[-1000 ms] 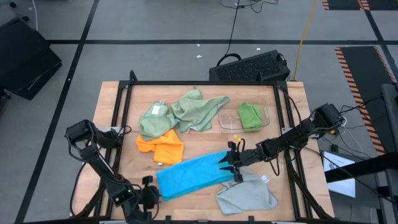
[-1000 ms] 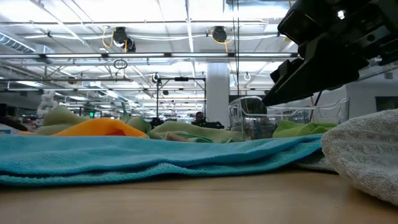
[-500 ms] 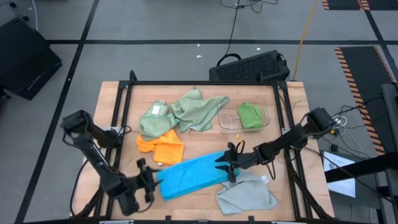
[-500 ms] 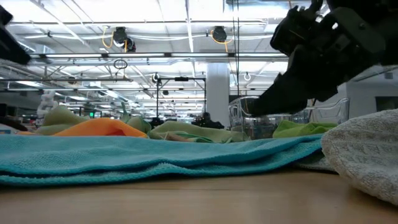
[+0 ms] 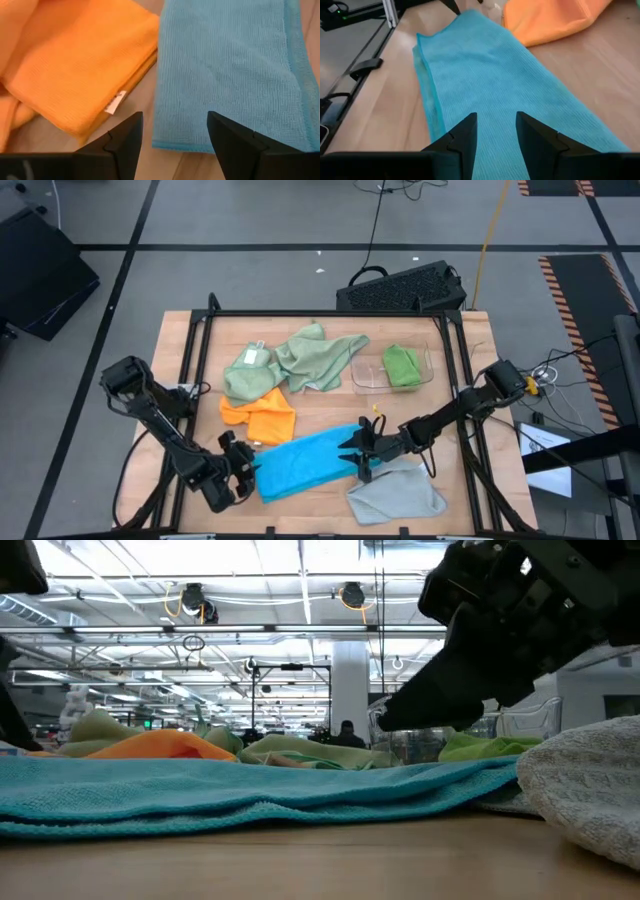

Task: Fold microfiber towels
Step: Fold the blue microfiber cloth

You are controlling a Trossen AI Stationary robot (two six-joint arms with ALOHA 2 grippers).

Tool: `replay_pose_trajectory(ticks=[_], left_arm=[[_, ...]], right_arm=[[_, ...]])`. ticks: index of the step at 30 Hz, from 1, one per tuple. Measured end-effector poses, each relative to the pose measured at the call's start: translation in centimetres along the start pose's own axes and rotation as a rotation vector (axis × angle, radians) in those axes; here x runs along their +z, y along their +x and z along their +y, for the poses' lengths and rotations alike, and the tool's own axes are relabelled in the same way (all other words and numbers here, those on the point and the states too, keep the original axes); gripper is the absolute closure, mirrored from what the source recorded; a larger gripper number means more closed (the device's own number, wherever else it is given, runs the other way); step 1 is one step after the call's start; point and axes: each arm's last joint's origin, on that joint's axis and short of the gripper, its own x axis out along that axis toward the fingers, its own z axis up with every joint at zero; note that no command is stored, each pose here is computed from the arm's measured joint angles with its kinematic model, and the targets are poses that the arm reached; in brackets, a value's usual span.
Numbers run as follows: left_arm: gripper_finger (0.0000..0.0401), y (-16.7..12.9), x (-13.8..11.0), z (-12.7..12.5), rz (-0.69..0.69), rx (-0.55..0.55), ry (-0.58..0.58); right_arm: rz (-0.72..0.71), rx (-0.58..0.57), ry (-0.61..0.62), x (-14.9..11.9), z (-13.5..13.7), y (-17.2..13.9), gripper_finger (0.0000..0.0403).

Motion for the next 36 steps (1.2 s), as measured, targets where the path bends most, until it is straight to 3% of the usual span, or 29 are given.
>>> replay_pose_trajectory(ticks=[10,17,26,32,36], left_arm=[[0.0186,2.4,-1.8,1.5,0.07,-0.121,-0.134],[0.0291,2.5,-2.0,1.5,0.054,-0.15,-0.047],[0.0392,2.6,-2.0,1.4,0.064,-0.166,-0.009],[0.0369,2.3,-1.9,1.2,0.077,-0.196,-0.039],[0.0341,1.8,-2.2,0.1,0.1,-0.314,-0.081]], right_arm=[[-0.011,0.004,-0.044,0.5,0.3,0.2,0.0273],[-0.03,-0.028,-0.068,1.0,0.0,0.4,0.0273],[-0.092,-0.066,-0.124,4.8,-0.1,1.8,0.0273],[-0.097,-0.102,-0.072,5.9,-1.0,2.3,0.0273],[-0.005,-0.135,-0.062,5.2,-1.6,2.2,0.0273]])
